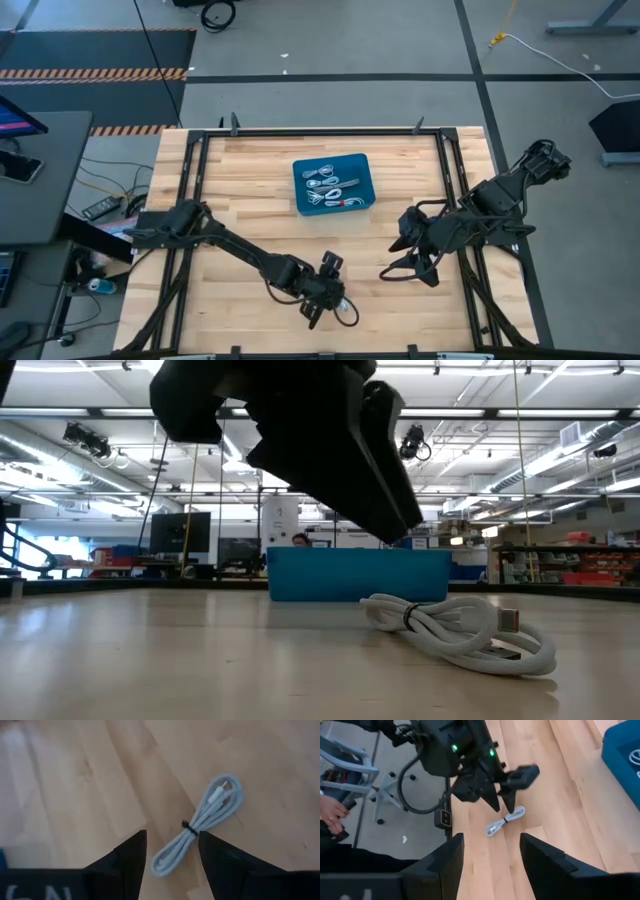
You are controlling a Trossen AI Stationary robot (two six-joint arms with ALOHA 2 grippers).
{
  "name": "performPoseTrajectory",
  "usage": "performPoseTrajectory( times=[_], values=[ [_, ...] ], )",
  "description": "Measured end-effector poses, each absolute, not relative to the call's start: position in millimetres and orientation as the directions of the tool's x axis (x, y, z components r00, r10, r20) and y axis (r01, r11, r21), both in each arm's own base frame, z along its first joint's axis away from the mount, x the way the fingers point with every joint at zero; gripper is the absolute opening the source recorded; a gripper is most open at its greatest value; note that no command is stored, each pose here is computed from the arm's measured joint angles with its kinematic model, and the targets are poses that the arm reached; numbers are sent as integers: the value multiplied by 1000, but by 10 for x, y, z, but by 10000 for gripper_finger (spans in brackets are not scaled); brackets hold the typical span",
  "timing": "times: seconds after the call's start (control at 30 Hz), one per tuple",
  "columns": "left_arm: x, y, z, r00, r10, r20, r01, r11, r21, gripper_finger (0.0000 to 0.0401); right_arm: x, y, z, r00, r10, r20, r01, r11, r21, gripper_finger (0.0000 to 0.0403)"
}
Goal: Pick and place USB-C Cables
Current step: Put the white charger cable into the blue bin
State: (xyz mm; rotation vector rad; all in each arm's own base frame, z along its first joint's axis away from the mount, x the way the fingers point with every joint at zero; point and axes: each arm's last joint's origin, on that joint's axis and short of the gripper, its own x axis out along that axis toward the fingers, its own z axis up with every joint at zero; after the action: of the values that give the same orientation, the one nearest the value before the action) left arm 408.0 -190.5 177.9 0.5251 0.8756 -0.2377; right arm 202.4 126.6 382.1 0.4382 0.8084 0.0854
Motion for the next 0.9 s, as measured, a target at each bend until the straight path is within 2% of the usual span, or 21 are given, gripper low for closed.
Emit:
performPoseTrajectory(
  times=[0.23,0.67,0.77,0.9],
  values=[
    [4113,-1916,1596,586,-19,-810,517,778,356,185,2033,1271,3832,702,244,-669,86,904,420,199],
    [4294,-1783,1357,621,27,-783,473,784,402,183,2060,1288,3867,728,262,-633,69,891,448,199],
    [4290,-1758,1337,603,27,-797,459,806,374,165,2059,1289,3866,728,263,-633,76,887,455,199],
    [4292,-1759,1337,604,21,-797,458,809,368,110,2061,1295,3870,727,275,-630,67,884,463,199]
  ],
)
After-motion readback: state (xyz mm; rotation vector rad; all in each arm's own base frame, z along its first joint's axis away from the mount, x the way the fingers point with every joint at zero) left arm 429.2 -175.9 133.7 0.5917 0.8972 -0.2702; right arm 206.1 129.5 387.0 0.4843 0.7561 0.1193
